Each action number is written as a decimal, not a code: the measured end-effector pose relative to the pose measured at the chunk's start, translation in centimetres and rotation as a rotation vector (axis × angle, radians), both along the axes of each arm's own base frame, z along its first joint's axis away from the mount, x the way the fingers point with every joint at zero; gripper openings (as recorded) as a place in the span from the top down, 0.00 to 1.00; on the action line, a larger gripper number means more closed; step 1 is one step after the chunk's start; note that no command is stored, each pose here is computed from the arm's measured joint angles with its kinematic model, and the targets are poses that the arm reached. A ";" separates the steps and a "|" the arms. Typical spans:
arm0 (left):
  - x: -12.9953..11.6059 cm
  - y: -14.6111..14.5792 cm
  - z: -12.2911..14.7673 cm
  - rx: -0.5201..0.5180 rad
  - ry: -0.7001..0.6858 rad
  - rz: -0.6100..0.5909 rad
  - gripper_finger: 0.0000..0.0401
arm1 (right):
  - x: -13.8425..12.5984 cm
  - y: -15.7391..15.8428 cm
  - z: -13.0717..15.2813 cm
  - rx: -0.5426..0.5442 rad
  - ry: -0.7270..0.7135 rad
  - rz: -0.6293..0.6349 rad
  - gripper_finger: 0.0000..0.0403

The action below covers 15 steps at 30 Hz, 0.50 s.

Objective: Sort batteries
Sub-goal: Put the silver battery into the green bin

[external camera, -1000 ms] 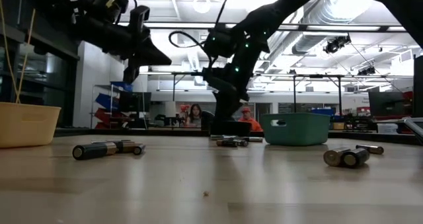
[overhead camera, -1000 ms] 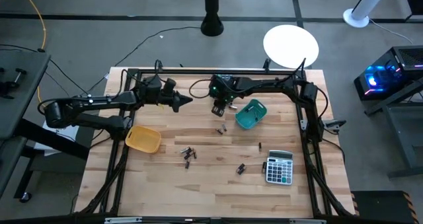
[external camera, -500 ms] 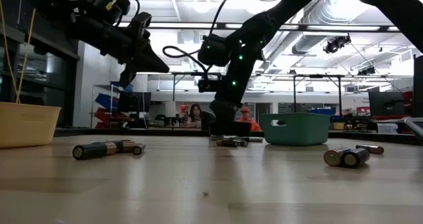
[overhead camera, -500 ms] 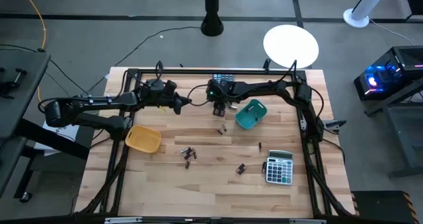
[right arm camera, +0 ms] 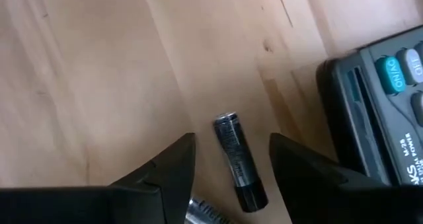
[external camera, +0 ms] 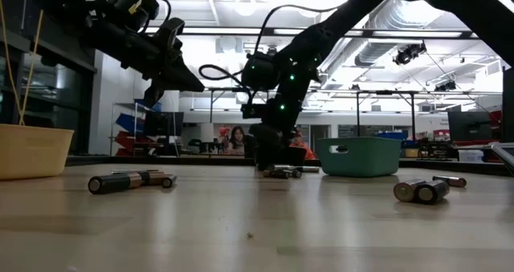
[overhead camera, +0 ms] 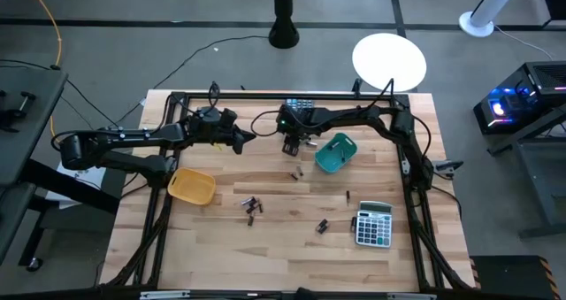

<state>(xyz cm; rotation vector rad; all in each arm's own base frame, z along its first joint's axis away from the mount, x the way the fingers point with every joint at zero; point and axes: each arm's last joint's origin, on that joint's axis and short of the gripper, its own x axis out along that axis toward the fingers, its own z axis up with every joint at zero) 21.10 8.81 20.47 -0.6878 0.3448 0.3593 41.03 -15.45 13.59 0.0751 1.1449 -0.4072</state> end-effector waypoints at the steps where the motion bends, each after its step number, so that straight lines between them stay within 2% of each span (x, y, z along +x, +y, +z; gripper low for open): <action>1: 0.0 0.0 0.0 0.000 0.001 -0.001 1.00 | 0.0 0.0 0.0 0.014 0.001 0.003 0.54; 7: 0.0 -0.1 -0.1 -0.008 0.016 -0.003 1.00 | -0.4 0.5 0.0 0.154 0.034 0.038 0.65; 15: 0.0 -0.1 -0.1 -0.019 0.013 -0.002 1.00 | -0.6 2.7 -0.1 0.229 0.106 0.066 0.87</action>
